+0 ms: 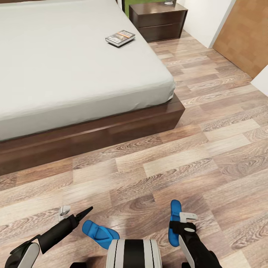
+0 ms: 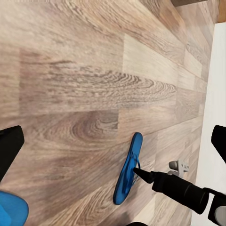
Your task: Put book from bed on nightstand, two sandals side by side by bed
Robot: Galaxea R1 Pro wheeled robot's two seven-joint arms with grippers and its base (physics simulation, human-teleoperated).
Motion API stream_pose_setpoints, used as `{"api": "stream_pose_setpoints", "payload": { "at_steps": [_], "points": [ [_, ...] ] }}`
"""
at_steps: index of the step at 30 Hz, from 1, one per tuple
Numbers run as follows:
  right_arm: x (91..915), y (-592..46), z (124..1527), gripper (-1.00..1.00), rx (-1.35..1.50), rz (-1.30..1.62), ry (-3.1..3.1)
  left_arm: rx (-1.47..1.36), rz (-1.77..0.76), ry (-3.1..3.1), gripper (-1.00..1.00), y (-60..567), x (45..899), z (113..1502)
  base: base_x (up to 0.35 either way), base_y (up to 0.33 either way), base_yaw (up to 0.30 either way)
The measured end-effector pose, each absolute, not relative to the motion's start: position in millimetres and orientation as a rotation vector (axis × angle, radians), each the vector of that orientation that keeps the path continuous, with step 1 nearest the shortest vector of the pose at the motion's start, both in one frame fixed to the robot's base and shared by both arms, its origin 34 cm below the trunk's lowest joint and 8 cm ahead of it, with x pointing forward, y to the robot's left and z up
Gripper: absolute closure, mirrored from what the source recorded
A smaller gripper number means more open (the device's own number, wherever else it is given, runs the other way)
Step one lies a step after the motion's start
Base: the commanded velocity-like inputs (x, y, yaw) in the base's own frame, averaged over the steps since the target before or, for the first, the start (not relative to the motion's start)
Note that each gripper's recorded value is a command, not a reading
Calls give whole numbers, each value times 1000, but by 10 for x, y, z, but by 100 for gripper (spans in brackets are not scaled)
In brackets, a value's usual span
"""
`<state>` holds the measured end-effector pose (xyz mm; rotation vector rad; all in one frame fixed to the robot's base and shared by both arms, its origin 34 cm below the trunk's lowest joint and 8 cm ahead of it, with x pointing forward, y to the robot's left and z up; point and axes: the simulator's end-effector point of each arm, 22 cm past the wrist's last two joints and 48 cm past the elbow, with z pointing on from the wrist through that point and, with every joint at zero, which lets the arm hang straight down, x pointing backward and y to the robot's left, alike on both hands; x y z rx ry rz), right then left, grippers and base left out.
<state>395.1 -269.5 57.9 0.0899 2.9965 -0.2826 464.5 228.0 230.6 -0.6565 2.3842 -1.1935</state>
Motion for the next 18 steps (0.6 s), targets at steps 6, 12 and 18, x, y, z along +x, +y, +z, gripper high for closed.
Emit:
{"api": "stream_pose_setpoints", "payload": {
  "at_steps": [6,12,18],
  "points": [
    [3968,-2676,581,-100,87,-271,2994,-652,-1187,2379,-100,2289,4657,2307,0,0,0],
    [3978,-2648,577,-100,84,-249,2994,-651,-1187,2379,-100,2289,4657,2307,0,0,0],
    [3989,-2506,558,-100,77,-148,2999,-652,-1187,2379,-100,2289,4657,2307,0,0,0]
  ]
}}
